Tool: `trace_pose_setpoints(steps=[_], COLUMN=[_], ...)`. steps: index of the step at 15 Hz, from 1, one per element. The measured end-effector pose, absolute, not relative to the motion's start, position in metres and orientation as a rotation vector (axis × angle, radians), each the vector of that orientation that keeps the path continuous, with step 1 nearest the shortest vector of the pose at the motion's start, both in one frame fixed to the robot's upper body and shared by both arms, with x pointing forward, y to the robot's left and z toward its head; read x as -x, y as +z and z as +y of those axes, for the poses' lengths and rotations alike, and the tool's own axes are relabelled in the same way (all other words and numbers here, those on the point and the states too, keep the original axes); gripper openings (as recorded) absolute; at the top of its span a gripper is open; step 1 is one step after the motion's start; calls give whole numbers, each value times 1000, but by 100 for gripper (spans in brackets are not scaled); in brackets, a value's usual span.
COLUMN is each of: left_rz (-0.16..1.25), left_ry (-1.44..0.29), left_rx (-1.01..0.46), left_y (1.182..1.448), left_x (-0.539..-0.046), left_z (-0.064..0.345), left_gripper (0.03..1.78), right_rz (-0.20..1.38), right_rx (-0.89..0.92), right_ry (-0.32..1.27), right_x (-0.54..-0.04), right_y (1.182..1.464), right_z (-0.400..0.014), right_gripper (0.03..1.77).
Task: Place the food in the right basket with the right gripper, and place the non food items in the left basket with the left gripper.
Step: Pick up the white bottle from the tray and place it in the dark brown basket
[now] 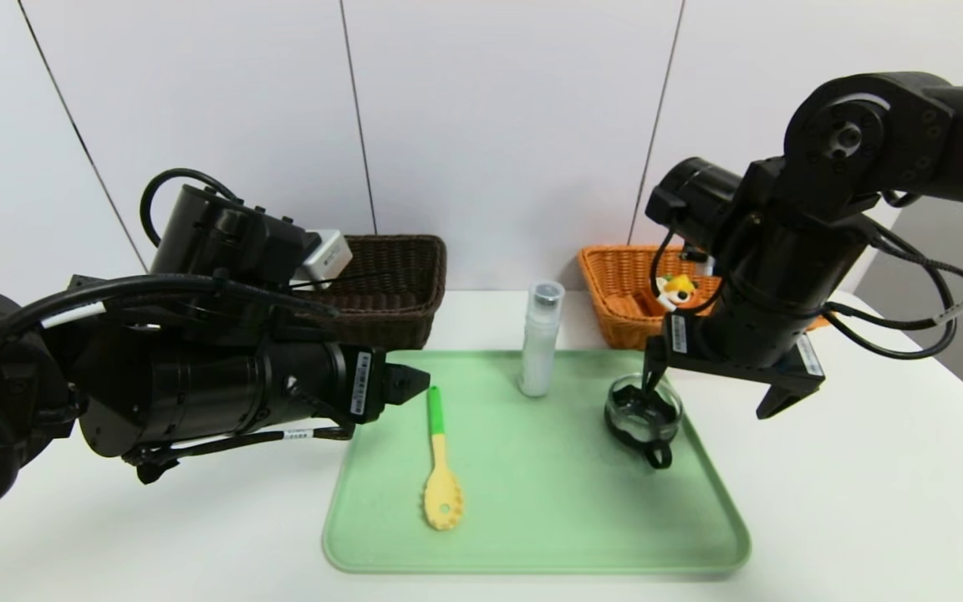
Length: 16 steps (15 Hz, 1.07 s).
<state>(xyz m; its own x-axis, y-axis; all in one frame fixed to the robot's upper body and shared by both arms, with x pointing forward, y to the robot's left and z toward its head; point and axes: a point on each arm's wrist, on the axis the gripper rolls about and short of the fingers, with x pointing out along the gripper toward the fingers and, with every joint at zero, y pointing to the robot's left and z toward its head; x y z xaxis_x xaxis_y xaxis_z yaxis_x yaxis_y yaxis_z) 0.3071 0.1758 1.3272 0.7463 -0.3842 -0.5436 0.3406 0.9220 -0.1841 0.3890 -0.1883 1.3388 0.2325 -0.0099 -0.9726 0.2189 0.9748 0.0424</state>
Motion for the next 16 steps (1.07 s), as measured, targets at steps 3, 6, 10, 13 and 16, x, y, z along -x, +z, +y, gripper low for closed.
trace_pose_setpoints(steps=[3, 6, 10, 13, 16], left_rz=[611, 611, 612, 611, 610], left_ry=[-397, -397, -398, -398, -398], left_rx=[75, 75, 73, 73, 73], left_y=[1327, 1327, 1327, 1327, 1328], left_x=[-307, -307, -306, -306, -306], left_z=[176, 176, 176, 176, 176], left_gripper=[169, 169, 169, 169, 169], right_rz=[1343, 1330, 1191, 1106, 1052], right_rx=[-176, -183, -222, -186, -146], right_ry=[-175, -159, -22, 103, 188], right_x=[-395, -396, -385, -371, -359], right_y=[1331, 1332, 1356, 1373, 1382], right_z=[-188, -186, -171, -158, -144], right_gripper=[169, 169, 169, 169, 169])
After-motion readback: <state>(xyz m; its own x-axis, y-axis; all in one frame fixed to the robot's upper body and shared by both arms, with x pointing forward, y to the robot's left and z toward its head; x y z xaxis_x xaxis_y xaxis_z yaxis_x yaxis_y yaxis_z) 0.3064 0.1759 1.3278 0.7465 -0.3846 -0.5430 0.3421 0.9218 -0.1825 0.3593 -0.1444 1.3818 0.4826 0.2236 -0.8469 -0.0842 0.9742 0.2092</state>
